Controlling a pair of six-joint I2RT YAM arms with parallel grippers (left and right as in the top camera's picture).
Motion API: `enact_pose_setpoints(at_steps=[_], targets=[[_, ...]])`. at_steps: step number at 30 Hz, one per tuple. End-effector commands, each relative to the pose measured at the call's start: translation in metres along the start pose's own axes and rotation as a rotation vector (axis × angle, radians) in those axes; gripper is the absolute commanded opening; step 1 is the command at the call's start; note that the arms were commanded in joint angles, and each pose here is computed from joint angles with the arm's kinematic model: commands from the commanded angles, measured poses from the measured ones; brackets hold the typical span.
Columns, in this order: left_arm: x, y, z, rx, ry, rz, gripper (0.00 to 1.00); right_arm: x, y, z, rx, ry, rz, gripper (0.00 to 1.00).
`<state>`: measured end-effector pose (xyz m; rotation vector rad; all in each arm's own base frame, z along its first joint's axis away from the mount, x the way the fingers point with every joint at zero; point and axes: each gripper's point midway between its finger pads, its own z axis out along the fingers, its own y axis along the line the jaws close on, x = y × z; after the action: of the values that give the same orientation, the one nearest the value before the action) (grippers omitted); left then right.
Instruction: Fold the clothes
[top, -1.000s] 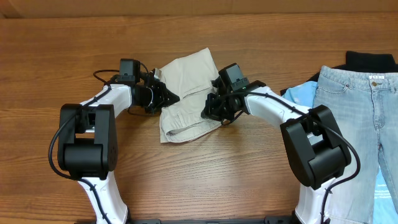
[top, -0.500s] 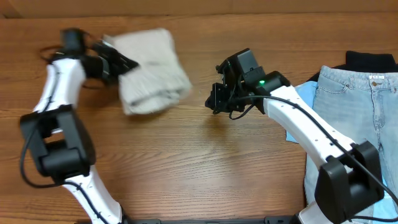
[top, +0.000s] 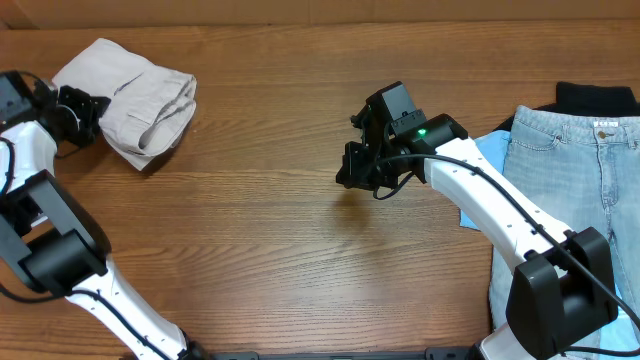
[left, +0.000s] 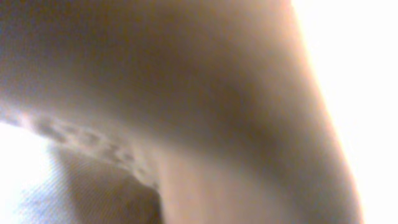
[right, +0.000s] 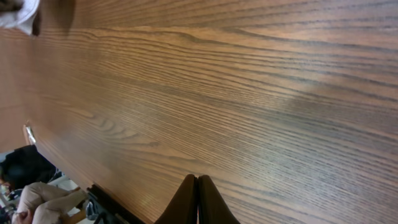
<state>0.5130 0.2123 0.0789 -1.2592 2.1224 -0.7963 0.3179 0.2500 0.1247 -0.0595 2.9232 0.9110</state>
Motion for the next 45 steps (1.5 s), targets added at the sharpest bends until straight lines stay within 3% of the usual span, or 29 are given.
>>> enact_pose_setpoints(at_steps=[1, 2, 3, 6, 9, 15, 21, 25, 31, 35, 38, 39, 40, 42, 45], targets=[[0.002, 0.008, 0.027, 0.055, 0.045, -0.148, 0.23, 0.0, 0.001, -0.002, 0.009, -0.003, -0.007, 0.04], [0.005, 0.005, 0.029, 0.073, 0.061, -0.145, 0.44, 0.0, 0.0, -0.002, 0.01, 0.0, -0.005, 0.04], [0.006, 0.007, 0.03, 0.071, 0.067, -0.14, 0.54, 0.002, -0.001, -0.002, 0.013, 0.005, -0.002, 0.04], [0.01, 0.009, 0.023, 0.047, 0.077, -0.097, 0.78, 0.004, -0.002, -0.002, 0.019, 0.014, 0.003, 0.04], [0.013, 0.009, 0.0, 0.015, 0.089, -0.06, 0.9, 0.004, -0.002, -0.002, 0.019, 0.015, 0.004, 0.04], [0.016, -0.002, -0.077, -0.072, 0.056, 0.06, 0.91, 0.002, 0.003, -0.007, 0.01, -0.001, -0.054, 0.04], [0.032, -0.072, -0.171, -0.033, -0.074, 0.408, 0.89, -0.008, 0.011, -0.041, 0.054, -0.125, -0.159, 0.04], [0.086, -0.144, -0.235, 0.152, -0.11, 0.778, 0.82, -0.013, 0.026, -0.091, 0.086, -0.261, -0.222, 0.05], [0.204, -0.193, -0.312, 0.273, -0.124, 1.257, 0.98, -0.005, 0.051, -0.188, 0.112, -0.537, -0.285, 0.11], [0.267, -0.193, -0.344, 0.298, -0.102, 1.42, 1.0, 0.009, 0.054, -0.253, 0.143, -0.752, -0.303, 0.26], [0.287, -0.181, -0.359, 0.26, -0.088, 1.416, 1.0, 0.029, 0.056, -0.287, 0.13, -0.85, -0.313, 0.5], [0.293, -0.177, -0.363, 0.253, -0.081, 1.414, 1.0, 0.037, 0.057, -0.296, 0.118, -0.872, -0.318, 0.59], [0.298, -0.172, -0.366, 0.251, -0.07, 1.412, 1.0, 0.044, 0.059, -0.304, 0.105, -0.893, -0.323, 0.77], [0.303, -0.166, -0.369, 0.245, -0.05, 1.403, 1.0, 0.058, 0.059, -0.316, 0.088, -0.923, -0.332, 1.0], [0.306, -0.164, -0.368, 0.253, -0.029, 1.391, 1.0, 0.076, 0.055, -0.327, 0.079, -0.94, -0.336, 1.0]])
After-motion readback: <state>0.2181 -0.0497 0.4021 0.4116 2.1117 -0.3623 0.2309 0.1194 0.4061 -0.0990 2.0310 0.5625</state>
